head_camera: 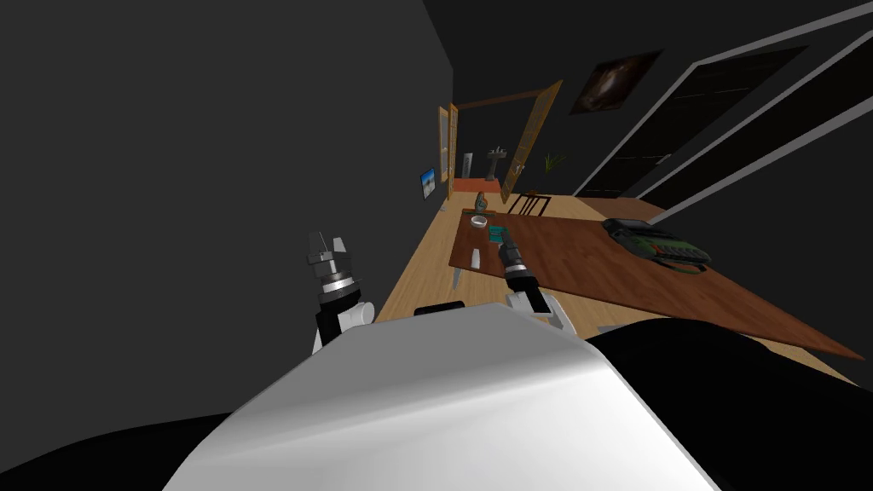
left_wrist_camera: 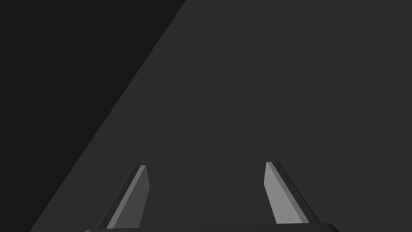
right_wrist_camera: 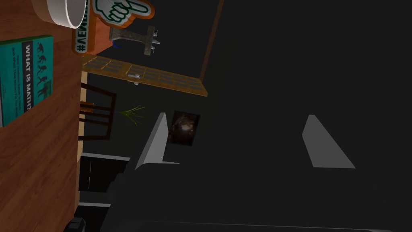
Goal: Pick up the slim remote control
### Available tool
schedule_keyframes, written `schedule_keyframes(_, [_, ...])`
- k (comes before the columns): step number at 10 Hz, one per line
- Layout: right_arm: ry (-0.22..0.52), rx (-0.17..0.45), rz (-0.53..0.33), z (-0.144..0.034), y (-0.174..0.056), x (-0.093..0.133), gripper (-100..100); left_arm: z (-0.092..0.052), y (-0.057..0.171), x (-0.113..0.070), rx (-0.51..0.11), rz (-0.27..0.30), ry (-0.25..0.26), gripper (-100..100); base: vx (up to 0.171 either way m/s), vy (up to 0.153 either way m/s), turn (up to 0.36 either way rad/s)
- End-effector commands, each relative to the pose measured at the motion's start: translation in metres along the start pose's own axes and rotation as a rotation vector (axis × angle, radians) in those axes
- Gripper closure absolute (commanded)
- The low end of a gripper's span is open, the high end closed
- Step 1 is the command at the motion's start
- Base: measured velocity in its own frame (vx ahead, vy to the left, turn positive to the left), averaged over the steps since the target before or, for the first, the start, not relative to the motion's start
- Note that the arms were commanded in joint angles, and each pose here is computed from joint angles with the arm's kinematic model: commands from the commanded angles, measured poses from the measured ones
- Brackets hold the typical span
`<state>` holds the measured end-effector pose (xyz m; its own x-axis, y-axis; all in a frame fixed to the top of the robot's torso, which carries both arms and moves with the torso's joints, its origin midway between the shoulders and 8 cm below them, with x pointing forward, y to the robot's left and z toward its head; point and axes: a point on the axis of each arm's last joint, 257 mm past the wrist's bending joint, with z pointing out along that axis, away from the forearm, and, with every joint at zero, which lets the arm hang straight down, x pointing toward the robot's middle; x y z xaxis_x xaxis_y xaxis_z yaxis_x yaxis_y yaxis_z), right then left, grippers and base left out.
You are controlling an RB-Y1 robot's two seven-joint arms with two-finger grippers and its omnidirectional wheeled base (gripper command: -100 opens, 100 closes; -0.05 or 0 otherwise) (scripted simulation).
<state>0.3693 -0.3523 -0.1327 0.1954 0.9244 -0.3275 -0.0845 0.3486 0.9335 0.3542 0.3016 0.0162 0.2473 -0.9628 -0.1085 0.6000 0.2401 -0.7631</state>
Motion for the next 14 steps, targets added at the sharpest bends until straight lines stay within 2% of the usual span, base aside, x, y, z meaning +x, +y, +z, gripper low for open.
schedule_keyframes(1, [-0.005, 0.059, 0.006, -0.001, -0.021, -0.003, -100, 0.0, 0.0, 0.0, 0.0, 0.0, 0.0, 0, 0.068, 0.144, -0.031])
schedule_keyframes(3, [-0.033, 0.199, 0.038, -0.015, -0.067, -0.023, -100, 0.0, 0.0, 0.0, 0.0, 0.0, 0.0, 0, 0.104, 0.154, -0.06])
schedule_keyframes(6, [-0.054, 0.321, 0.061, -0.028, -0.103, -0.034, -100, 0.0, 0.0, 0.0, 0.0, 0.0, 0.0, 0, 0.096, 0.165, -0.053])
schedule_keyframes(7, [-0.076, 0.386, 0.089, -0.038, -0.125, -0.046, -100, 0.0, 0.0, 0.0, 0.0, 0.0, 0.0, 0, 0.112, 0.114, -0.055])
schedule_keyframes(8, [-0.077, 0.412, 0.09, -0.041, -0.131, -0.046, -100, 0.0, 0.0, 0.0, 0.0, 0.0, 0.0, 0, 0.102, 0.084, -0.05])
schedule_keyframes(9, [-0.102, 0.479, 0.122, -0.054, -0.153, -0.057, -100, 0.0, 0.0, 0.0, 0.0, 0.0, 0.0, 0, 0.142, 0.114, -0.067])
schedule_keyframes(10, [-0.104, 0.503, 0.122, -0.057, -0.159, -0.057, -100, 0.0, 0.0, 0.0, 0.0, 0.0, 0.0, 0, 0.112, 0.109, -0.047])
schedule_keyframes(11, [-0.132, 0.564, 0.158, -0.07, -0.179, -0.068, -100, 0.0, 0.0, 0.0, 0.0, 0.0, 0.0, 0, 0.141, 0.104, -0.073])
schedule_keyframes(13, [-0.134, 0.593, 0.159, -0.074, -0.185, -0.068, -100, 0.0, 0.0, 0.0, 0.0, 0.0, 0.0, 0, 0.08, 0.079, -0.027])
schedule_keyframes(14, [-0.167, 0.662, 0.199, -0.091, -0.206, -0.079, -100, 0.0, 0.0, 0.0, 0.0, 0.0, 0.0, 0, 0.084, 0.082, -0.088])
